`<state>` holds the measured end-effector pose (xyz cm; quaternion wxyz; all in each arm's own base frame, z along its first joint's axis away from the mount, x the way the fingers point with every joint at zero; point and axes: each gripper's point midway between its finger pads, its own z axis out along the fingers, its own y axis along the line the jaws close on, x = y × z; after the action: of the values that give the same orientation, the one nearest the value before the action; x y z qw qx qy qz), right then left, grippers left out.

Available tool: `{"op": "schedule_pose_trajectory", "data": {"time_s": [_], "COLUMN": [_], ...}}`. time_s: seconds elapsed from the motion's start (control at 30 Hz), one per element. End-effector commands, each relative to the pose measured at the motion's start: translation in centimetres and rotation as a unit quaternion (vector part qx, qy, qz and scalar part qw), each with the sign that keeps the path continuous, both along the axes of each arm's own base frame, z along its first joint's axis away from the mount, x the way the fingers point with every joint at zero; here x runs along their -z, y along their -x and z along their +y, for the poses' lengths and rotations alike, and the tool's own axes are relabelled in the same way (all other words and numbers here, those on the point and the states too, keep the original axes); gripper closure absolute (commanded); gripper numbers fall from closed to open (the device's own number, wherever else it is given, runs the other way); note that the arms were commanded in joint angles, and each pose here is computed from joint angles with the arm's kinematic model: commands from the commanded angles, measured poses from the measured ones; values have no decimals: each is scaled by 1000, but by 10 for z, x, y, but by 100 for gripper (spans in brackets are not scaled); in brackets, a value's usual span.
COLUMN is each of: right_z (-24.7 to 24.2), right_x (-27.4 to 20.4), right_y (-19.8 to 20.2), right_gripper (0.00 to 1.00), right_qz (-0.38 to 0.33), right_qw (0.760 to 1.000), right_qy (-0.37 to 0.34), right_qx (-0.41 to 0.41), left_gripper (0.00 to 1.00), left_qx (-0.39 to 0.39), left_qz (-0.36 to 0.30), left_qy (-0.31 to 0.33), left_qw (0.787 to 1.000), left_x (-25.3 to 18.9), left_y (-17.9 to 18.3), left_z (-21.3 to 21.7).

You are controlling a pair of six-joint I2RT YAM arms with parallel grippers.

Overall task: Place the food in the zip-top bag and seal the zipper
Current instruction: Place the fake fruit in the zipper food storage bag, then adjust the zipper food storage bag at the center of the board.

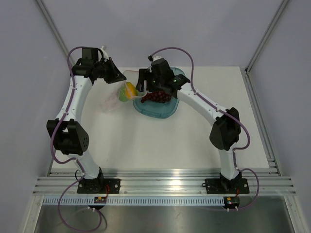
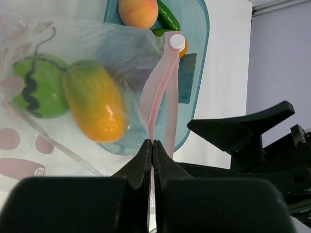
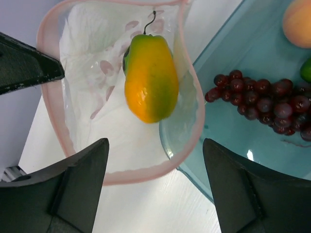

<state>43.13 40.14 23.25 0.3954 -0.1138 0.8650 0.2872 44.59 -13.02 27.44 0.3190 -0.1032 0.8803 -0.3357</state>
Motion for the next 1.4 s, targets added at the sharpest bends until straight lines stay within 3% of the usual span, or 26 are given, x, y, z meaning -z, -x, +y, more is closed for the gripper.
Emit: {"op": "schedule_pose_trajectory", "data": {"time_s": [0.0,0.1,0.27,0.3,0.37,0.53,0.63,0.77,1.03,1.17,1.2,1.23,1.37], "right_z": [-28,-25,-9,-7,-2,1,-4,-5,12,12,10,8,-13], "right_x": [-50,-25,-5,-1,8,-14,-30,-51,-8,-13,-16,-19,-27], "right_y": [-17,-20,-17,-17,-16,-14,-17,-20,-33,-32,-32,-35,-49], "right_gripper": [17,20,24,35,45,87,100,100,98,78,69,50,44], "right_qz": [-35,28,64,69,82,59,33,5,37,27,22,12,-6], "right_qw": [994,992,991,991,990,990,993,994,994,995,995,996,997], "right_qy": [-75,-112,-118,-117,-116,-128,-113,-108,-91,-84,-82,-74,-75], "right_qx": [78,56,22,20,10,-12,-15,-24,-42,-53,-54,-50,-15], "left_gripper": [100,100,100,100,100,100,100,100,100,100,100,100,100], "left_qx": [8,6,7,7,7,5,1,-27,-68,-82,-83,-83,-87], "left_qz": [-56,-57,-59,-59,-61,-59,-63,-73,-63,-76,-79,-79,-66], "left_qy": [16,17,19,19,19,14,8,-15,-68,-89,-91,-92,-99], "left_qw": [998,998,998,998,998,998,998,997,993,990,989,989,989], "left_x": [-40,-41,-43,-44,-45,-44,-47,-57,-47,-52,-55,-56,-46], "left_y": [7,8,10,10,10,11,13,19,22,24,24,23,21], "left_z": [-1,0,-1,0,0,1,6,24,46,54,55,55,58]}}
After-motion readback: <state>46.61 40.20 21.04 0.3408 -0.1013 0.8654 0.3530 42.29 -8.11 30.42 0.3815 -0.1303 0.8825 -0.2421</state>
